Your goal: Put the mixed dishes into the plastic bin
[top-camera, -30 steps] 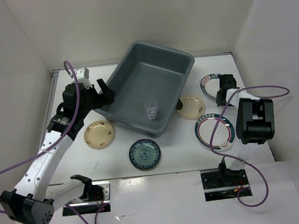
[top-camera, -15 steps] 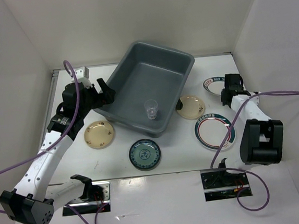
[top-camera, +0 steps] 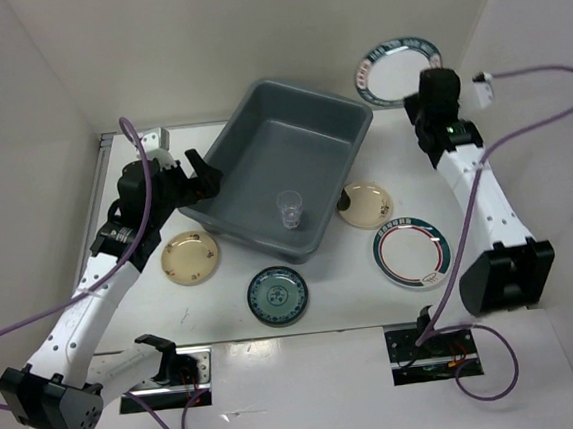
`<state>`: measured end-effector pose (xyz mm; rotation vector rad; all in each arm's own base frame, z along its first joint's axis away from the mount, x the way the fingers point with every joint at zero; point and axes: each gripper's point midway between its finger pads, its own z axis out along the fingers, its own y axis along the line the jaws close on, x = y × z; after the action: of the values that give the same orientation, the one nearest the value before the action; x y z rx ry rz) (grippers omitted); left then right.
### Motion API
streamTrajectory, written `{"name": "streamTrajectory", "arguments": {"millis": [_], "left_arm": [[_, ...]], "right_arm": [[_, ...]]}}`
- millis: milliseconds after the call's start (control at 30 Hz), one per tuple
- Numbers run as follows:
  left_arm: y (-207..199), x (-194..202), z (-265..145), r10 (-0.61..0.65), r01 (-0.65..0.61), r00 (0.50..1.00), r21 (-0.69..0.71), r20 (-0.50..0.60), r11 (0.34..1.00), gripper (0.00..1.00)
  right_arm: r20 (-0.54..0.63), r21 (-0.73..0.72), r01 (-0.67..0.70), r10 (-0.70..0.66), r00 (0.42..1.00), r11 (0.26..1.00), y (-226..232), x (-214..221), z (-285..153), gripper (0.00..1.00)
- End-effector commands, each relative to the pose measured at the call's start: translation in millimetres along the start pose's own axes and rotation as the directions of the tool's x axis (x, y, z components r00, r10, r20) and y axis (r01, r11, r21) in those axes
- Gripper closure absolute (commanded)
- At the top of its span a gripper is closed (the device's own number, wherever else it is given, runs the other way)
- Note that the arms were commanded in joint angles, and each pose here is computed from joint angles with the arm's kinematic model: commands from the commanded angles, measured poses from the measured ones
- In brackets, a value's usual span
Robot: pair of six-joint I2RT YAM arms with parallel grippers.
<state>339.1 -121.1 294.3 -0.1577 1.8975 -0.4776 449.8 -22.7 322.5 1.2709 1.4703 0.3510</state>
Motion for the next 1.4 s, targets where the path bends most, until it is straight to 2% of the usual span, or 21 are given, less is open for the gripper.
{"name": "streamTrajectory", "arguments": {"millis": [0,33,100,133,200,333,367,500,600,800,1033,1100,1133,1200,1233,1333,1367], "left_arm": [[-6.4,-14.6,-7.0,0.014,-0.017,0.997,0.042,0.071,0.999,0.0],[-7.9,-17.2,-10.2,0.004,-0.008,0.997,0.047,0.08,0.999,0.0],[-7.4,-16.3,-12.6,0.004,-0.008,0.997,0.048,0.083,0.999,0.0],[-8.4,-18.8,-15.8,0.003,-0.008,0.996,0.053,0.092,0.999,0.0],[-7.7,-17.5,-17.7,0.003,-0.008,0.996,0.054,0.094,0.999,0.0],[-6.5,-15.1,-19.0,0.003,-0.008,0.996,0.053,0.092,0.999,0.0],[-6.9,-15.1,-19.0,-0.006,0.001,0.996,0.054,0.092,0.999,0.0],[-5.1,-11.3,-17.9,-0.005,0.001,0.996,0.05,0.084,0.999,0.0],[-5.1,-11.3,-17.8,-0.005,0.001,0.996,0.05,0.084,0.999,0.0],[-3.7,-7.4,-16.7,-0.014,0.01,0.997,0.046,0.075,0.999,0.0],[-2.2,-8.1,-16.5,-0.014,0.011,0.997,0.038,0.079,0.999,0.0],[-2.2,-8.1,-16.5,-0.014,0.011,0.997,0.038,0.079,0.999,0.0],[-0.8,-8.8,-16.4,-0.014,0.012,0.996,0.03,0.083,0.999,0.0],[-0.8,-8.8,-16.4,-0.014,0.012,0.996,0.03,0.083,0.999,0.0],[-0.8,-8.8,-16.4,-0.014,0.012,0.996,0.03,0.083,0.999,0.0],[-1.8,-10.9,-16.2,-0.015,0.012,0.996,0.034,0.091,0.999,0.0],[-0.9,-8.8,-13.7,-0.014,0.012,0.996,0.03,0.083,0.999,0.0]], "right_arm": [[-0.141,-0.166,0.186,-0.21,0.967,0.968,58.9,43.9,-0.9,0.99],[-0.241,-0.16,0.237,-0.27,0.932,0.958,49.7,80.4,17.2,0.99],[-0.314,-0.197,0.302,-0.352,0.882,0.933,56.5,109.4,19.8,0.99],[-0.388,-0.177,0.342,-0.385,0.837,0.923,39.3,137.6,28.7,0.99],[-0.433,-0.221,0.379,-0.438,0.788,0.899,42.2,162.6,24.9,0.99],[-0.521,-0.244,0.452,-0.509,0.685,0.858,20.2,204.2,26.2,0.99],[-0.572,-0.241,0.464,-0.511,0.641,0.852,7.3,225.0,29.2,0.99],[-0.635,-0.272,0.493,-0.539,0.553,0.826,-8.9,261.3,35.5,0.99],[-0.66,-0.273,0.523,-0.553,0.508,0.807,-20.5,284.0,39.9,0.99],[-0.687,-0.284,0.529,-0.554,0.469,0.8,-26.7,311.1,46.6,0.99],[-0.721,-0.241,0.571,-0.539,0.436,0.784,-55.6,331.0,63.2,0.98],[-0.731,-0.236,0.587,-0.54,0.418,0.775,-62.7,335.8,66.9,0.89],[-0.738,-0.23,0.593,-0.536,0.411,0.771,-65.9,335.2,65.2,0.78],[-0.734,-0.225,0.598,-0.538,0.415,0.769,-66.9,336.1,68.4,0.76],[-0.734,-0.225,0.598,-0.538,0.415,0.769,-66.9,336.1,68.4,0.67],[-0.714,-0.224,0.611,-0.554,0.428,0.76,-59.2,326.8,68.2,0.59],[-0.705,-0.237,0.609,-0.566,0.428,0.757,-53.4,322.7,65.9,0.53]]}}
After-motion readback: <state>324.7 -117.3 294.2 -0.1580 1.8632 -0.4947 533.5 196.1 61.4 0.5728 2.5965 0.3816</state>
